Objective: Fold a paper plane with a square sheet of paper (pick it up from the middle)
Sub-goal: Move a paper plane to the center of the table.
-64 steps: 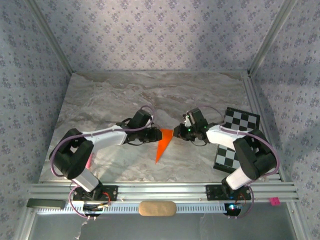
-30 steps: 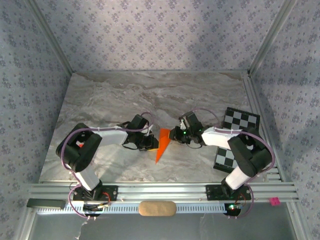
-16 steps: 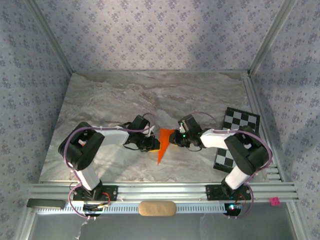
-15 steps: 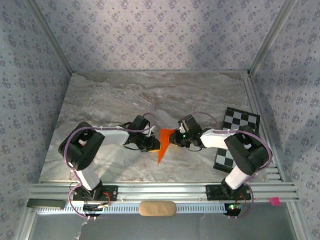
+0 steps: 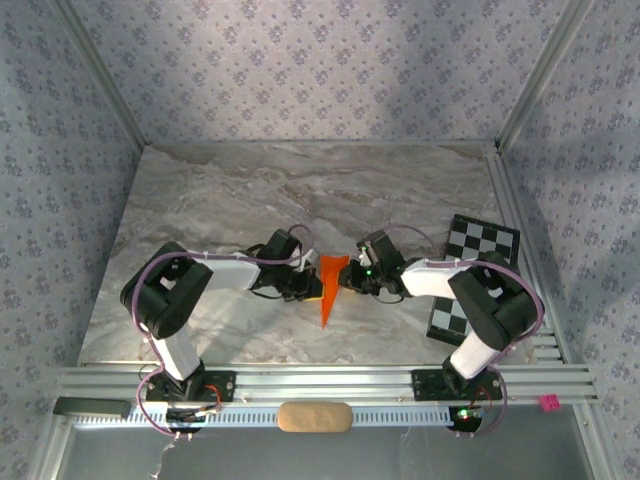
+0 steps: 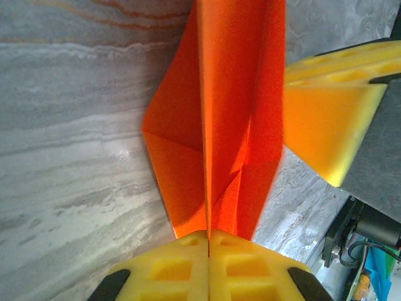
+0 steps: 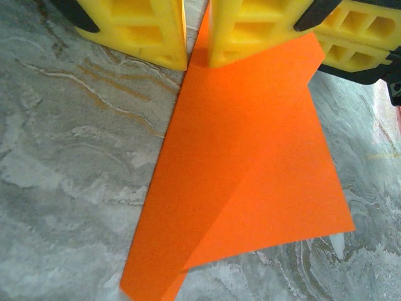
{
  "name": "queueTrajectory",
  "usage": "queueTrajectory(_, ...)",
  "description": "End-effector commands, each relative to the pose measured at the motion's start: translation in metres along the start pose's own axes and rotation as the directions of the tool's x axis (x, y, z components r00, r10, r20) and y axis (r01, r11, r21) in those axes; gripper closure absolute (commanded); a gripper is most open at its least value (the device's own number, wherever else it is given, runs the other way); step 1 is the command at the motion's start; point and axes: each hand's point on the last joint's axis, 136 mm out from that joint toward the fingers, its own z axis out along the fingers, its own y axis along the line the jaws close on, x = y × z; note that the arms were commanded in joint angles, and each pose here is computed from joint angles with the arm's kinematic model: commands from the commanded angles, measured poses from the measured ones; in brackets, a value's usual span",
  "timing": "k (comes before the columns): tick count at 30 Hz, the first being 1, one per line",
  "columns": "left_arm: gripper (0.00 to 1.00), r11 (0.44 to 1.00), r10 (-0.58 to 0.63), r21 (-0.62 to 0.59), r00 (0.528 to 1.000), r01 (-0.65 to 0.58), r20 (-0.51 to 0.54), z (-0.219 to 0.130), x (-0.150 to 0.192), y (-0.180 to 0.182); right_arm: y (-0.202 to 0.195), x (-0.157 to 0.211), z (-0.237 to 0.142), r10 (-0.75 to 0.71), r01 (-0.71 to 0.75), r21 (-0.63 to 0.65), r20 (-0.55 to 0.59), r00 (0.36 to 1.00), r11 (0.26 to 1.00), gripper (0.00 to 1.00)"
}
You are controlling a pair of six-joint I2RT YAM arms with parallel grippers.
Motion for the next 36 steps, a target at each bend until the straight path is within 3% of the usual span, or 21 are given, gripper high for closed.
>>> queueTrajectory(1, 0.97, 0.999, 0.034, 0.025, 0.999, -0.035, 0.033, -0.006, -0.006, -0.013, -0.003, 0.009, 0.001, 0.019, -0.018, 0.004, -0.025, 1.0, 1.0, 0.82)
queueTrajectory(5, 0.99, 0.999, 0.05, -0.018, 0.995, -0.049, 0.087, -0.016, -0.012, -0.014, 0.0, 0.003, -0.008, 0.027, -0.027, 0.005, 0.009, 1.0, 1.0, 0.79)
queueTrajectory(10, 1.0, 0.958, 0.111, -0.279, 0.984, -0.067, 0.143, -0.039, -0.02, 0.008, 0.021, -0.006, -0.019, 0.011, -0.008, -0.039, 0.064, 0.998, 0.999, 0.71)
queueTrajectory(14, 1.0, 0.954, 0.125, -0.292, 0.978, -0.072, 0.165, -0.045, -0.026, 0.002, 0.051, -0.009, -0.02, -0.032, 0.039, -0.095, 0.076, 0.997, 0.995, 0.58)
queueTrajectory(19, 1.0, 0.941, 0.141, -0.329, 0.976, -0.081, 0.164, -0.045, -0.026, 0.0, 0.071, -0.008, -0.009, -0.045, 0.051, -0.107, 0.056, 0.997, 0.993, 0.54)
queueTrajectory(36, 1.0, 0.936, 0.144, -0.343, 0.976, -0.081, 0.163, -0.047, -0.023, 0.002, 0.043, -0.004, 0.012, 0.022, -0.022, -0.013, 0.017, 1.0, 1.0, 0.66)
